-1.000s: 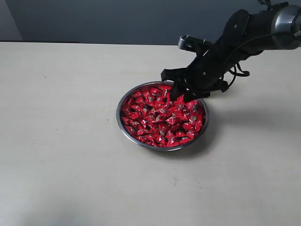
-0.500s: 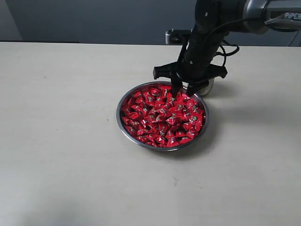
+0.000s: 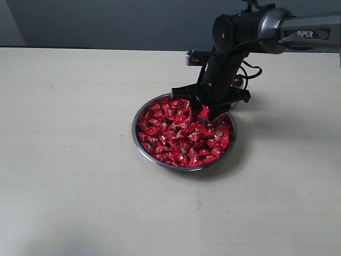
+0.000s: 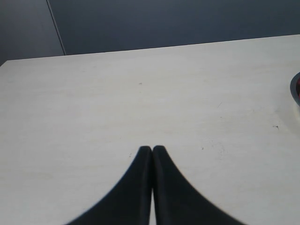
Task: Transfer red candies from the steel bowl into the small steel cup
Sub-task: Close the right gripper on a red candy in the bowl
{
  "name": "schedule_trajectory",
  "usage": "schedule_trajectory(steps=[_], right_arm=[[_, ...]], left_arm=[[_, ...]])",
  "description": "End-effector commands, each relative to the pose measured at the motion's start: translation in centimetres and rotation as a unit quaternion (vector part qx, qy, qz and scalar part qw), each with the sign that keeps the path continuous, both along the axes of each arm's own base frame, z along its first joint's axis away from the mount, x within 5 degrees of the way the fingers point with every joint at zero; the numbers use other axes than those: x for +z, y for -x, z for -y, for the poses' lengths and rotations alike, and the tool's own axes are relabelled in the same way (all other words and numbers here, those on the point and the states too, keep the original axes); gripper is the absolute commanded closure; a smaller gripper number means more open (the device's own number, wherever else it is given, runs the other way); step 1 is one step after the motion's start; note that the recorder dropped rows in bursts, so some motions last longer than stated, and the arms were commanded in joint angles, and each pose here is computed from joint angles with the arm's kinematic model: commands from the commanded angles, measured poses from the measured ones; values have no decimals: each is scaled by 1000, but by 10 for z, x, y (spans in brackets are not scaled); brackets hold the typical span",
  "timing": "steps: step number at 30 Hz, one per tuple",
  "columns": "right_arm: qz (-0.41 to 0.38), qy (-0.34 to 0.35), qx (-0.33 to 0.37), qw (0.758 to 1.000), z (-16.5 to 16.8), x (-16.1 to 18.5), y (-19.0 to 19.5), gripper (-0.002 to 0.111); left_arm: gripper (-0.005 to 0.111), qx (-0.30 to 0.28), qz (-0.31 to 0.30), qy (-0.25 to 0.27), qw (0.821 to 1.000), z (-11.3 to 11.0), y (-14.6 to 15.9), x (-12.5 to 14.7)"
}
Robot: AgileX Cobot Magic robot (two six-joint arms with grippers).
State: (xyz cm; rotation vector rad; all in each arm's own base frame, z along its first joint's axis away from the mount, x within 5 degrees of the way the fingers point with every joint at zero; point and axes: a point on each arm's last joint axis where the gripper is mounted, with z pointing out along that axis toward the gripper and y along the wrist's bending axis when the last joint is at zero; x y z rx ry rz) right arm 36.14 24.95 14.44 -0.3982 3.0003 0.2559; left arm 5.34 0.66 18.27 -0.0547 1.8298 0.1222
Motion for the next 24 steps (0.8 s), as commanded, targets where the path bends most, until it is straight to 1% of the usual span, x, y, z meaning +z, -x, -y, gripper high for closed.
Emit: schedule_trajectory(steps=[1, 6, 16, 17, 18, 22, 23, 24], right_arm=[[2, -6, -4, 1000, -1, -1, -2, 66], [-8, -1, -4, 1000, -1, -8, -2, 66], [-4, 1, -3, 1000, -1, -13, -3, 67], [-3, 2, -3, 1000, -1, -13, -4, 69], [-2, 3, -2, 1000, -1, -13, -4, 74], [-1, 4, 4, 1000, -1, -13, -4, 103], [-1, 5, 9, 1000, -1, -13, -4, 108], [-1, 5, 14, 1000, -1, -13, -3, 109]], left_arm=[[106, 0, 6, -1, 1000, 0, 0, 0], [106, 0, 6, -1, 1000, 0, 0, 0], [106, 0, 6, -1, 1000, 0, 0, 0], [106, 0, 6, -1, 1000, 0, 0, 0], [106, 0, 6, -1, 1000, 0, 0, 0], [106, 0, 6, -1, 1000, 0, 0, 0], [106, 0, 6, -1, 1000, 0, 0, 0], [106, 0, 6, -1, 1000, 0, 0, 0]])
